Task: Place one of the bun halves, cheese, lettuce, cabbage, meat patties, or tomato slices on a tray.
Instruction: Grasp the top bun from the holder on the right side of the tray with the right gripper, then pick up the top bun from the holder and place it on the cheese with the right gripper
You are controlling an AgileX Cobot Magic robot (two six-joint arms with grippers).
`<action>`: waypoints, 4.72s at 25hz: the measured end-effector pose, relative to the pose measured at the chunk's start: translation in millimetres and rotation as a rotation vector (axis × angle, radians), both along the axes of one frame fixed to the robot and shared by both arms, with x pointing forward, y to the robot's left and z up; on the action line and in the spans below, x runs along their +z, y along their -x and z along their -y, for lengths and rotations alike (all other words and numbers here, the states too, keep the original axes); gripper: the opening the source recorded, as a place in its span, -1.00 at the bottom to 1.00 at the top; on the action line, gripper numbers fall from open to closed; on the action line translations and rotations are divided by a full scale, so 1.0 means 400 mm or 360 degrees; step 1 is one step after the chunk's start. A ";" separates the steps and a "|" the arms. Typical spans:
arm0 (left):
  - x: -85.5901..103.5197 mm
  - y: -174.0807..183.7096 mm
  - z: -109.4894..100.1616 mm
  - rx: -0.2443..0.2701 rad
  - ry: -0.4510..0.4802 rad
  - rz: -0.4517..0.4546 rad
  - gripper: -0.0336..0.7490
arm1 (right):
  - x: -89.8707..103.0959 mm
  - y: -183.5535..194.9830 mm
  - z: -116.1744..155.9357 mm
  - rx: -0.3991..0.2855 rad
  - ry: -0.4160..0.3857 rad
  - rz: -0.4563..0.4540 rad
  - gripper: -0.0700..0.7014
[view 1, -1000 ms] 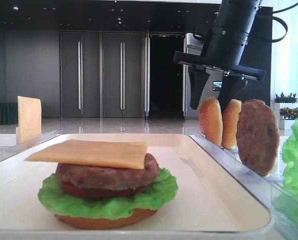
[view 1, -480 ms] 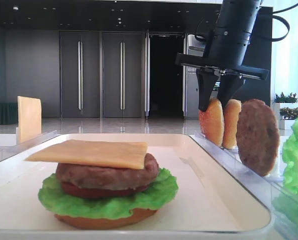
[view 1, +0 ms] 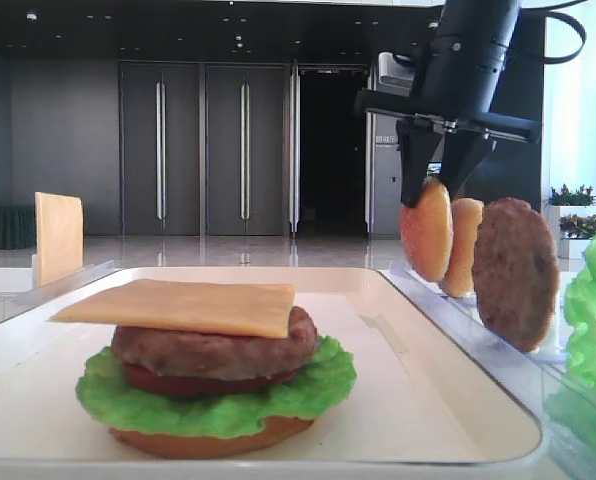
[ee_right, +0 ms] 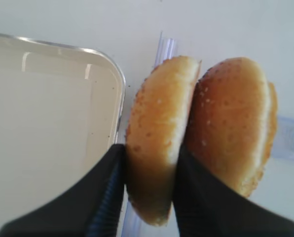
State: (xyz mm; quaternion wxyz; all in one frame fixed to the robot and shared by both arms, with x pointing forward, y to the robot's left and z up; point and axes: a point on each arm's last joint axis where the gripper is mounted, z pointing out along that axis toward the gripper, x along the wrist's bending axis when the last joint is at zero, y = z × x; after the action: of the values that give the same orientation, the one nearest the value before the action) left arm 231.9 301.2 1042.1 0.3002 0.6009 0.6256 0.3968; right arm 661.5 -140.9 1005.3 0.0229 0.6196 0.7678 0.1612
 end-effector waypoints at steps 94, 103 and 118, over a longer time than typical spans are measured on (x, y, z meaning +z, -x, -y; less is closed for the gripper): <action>0.000 0.000 0.000 0.0006 0.0004 0.0001 -0.24 | 0.284 0.701 0.002 0.0227 -0.0122 -0.0012 -0.20; 0.000 0.000 -0.001 0.0006 0.0002 0.0000 -0.24 | 0.241 0.728 -0.023 0.0412 -0.0282 -0.0162 -0.20; 0.000 0.000 -0.001 0.0006 0.0002 0.0000 -0.24 | 0.270 0.733 -0.073 0.0663 -0.0657 -0.0038 -0.21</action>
State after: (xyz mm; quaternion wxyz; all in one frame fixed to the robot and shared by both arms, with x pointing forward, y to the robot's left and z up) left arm 231.9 301.4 1042.1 0.3000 0.5994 0.6270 0.3970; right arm 368.2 -111.6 1113.3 -0.1463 0.4419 0.8297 0.3081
